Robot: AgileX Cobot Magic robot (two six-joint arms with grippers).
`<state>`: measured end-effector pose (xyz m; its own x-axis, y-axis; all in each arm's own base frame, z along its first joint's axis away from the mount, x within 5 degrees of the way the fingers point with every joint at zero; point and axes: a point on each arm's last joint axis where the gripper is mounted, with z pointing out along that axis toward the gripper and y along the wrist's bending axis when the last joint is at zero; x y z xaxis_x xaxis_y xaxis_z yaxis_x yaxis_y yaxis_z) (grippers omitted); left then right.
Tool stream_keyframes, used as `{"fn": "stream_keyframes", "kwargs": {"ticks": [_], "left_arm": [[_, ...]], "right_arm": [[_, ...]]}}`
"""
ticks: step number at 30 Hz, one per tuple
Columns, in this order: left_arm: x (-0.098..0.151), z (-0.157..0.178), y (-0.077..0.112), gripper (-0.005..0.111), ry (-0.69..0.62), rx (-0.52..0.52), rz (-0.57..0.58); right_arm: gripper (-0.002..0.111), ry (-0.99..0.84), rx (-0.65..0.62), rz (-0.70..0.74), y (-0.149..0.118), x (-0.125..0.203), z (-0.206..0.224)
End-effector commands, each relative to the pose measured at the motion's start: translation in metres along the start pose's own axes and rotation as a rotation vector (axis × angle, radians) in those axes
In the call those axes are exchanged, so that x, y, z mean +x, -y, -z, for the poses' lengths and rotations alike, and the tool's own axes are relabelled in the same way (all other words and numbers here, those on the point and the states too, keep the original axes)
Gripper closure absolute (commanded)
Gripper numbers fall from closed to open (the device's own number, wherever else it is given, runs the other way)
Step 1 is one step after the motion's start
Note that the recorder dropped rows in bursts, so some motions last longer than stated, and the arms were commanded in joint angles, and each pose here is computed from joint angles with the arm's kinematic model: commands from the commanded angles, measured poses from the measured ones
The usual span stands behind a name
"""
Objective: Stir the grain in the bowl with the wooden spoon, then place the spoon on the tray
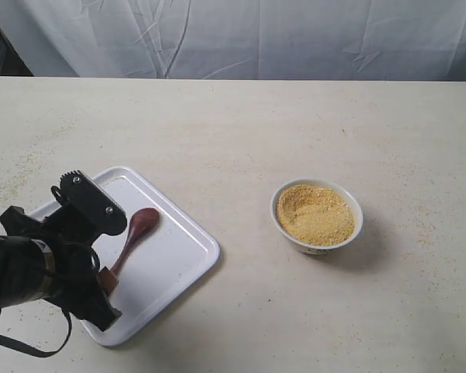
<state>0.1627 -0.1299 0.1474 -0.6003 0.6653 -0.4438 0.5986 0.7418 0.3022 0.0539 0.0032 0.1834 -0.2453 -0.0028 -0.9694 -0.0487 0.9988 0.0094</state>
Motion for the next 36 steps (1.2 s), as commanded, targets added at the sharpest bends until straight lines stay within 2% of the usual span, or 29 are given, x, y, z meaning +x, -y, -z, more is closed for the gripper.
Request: {"fn": "stream_keyframes", "kwargs": {"ticks": [1, 3, 6, 9, 13, 16, 19, 22, 25, 29, 36], "left_arm": [[-0.005, 0.000, 0.001, 0.030, 0.026, 0.011, -0.007], [-0.011, 0.004, 0.000, 0.030, 0.052, 0.014, 0.011], [-0.025, 0.018, -0.006, 0.031, 0.105, 0.013, 0.110], [-0.037, 0.041, -0.014, 0.041, 0.211, 0.015, 0.165], [-0.043, 0.086, -0.027, 0.077, 0.422, 0.062, 0.241], [-0.035, 0.120, -0.038, 0.105, 0.564, 0.082, 0.306], [-0.015, 0.140, -0.037, 0.106, 0.715, 0.155, 0.301], [0.011, 0.150, -0.028, 0.106, 0.876, 0.250, 0.226], [0.035, 0.153, -0.021, 0.106, 0.987, 0.301, 0.186], [0.056, 0.156, -0.022, 0.106, 1.066, 0.297, 0.202], [0.065, 0.164, -0.024, 0.106, 1.140, 0.290, 0.211]], "right_arm": [[0.109, 0.009, -0.003, 0.003, 0.000, 0.000, 0.000], [0.109, 0.009, -0.003, 0.003, 0.000, 0.000, 0.000], [0.109, 0.009, -0.003, 0.003, 0.000, 0.000, 0.000], [0.109, 0.009, -0.003, 0.003, 0.000, 0.000, 0.000], [0.109, 0.009, -0.003, 0.003, 0.000, 0.000, 0.000], [0.109, 0.009, -0.003, 0.003, 0.000, 0.000, 0.000], [0.109, 0.009, -0.003, 0.003, 0.000, 0.000, 0.000], [0.109, 0.009, -0.003, 0.003, 0.000, 0.000, 0.000], [0.109, 0.009, -0.003, 0.003, 0.000, 0.000, 0.000], [0.109, 0.009, -0.003, 0.003, 0.000, 0.000, 0.000], [0.109, 0.009, -0.004, 0.001, 0.000, 0.000, 0.000]]}}
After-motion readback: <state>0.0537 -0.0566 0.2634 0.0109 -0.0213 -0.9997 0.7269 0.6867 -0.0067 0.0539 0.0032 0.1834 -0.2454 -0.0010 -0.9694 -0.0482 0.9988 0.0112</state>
